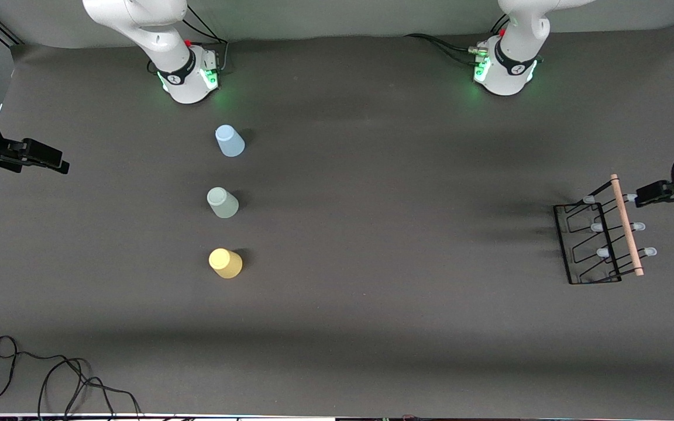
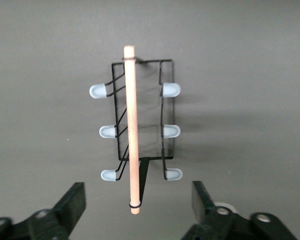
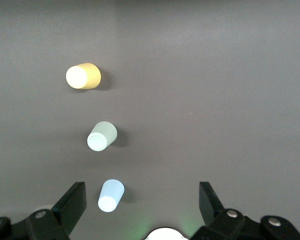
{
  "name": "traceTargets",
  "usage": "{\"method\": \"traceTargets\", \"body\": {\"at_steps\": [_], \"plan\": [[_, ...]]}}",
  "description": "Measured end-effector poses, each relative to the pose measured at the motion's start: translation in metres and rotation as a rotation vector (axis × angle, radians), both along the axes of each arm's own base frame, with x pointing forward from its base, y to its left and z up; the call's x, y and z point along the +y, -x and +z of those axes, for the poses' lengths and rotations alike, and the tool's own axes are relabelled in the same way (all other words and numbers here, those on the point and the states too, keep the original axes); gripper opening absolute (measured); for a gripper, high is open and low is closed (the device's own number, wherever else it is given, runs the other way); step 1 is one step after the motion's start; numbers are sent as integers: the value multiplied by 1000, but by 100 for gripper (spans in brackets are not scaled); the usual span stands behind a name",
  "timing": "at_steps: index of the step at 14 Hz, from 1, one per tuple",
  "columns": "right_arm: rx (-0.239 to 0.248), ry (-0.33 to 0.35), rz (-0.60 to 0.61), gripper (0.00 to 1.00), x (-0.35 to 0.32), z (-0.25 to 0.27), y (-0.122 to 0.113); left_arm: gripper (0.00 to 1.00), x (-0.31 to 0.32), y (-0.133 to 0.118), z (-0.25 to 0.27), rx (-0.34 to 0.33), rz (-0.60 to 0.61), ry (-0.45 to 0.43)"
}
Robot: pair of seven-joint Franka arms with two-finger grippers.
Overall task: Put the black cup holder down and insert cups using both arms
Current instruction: 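Reach the left gripper to the rack's wooden dowel and grasp it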
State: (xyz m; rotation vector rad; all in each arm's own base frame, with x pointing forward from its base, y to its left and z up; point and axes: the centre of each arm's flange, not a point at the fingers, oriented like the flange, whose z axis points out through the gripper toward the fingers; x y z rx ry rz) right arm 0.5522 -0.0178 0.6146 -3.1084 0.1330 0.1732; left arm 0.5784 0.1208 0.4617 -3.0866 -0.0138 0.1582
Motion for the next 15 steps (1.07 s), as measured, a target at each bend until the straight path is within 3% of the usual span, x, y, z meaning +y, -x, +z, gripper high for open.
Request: {"method": "traceTargets", "body": {"at_steps": [1,2,5,6,7,9,10,14,15], "plan": [[0,0,0,100,0,0,0,93,6,2,-17,15,8,1],[0,0,0,100,0,0,0,85,11,4,-34,14,15,1],[0,0,0,100,0,0,0,80,13,8,-84,3,13,2],[0,0,0,100,0,0,0,74,13,7,-98,7,11,3],[0,0,0,100,0,0,0,73,13,6,-109,12,10,4],[0,0,0,100,0,0,0,61,13,6,-127,17,7,4],[0,0,0,100,0,0,0,61,12,7,-135,12,5,3],[0,0,0,100,0,0,0,14,12,9,-141,4,1,1],[0,0,0,100,0,0,0,9,11,8,-140,2,-3,1]]}}
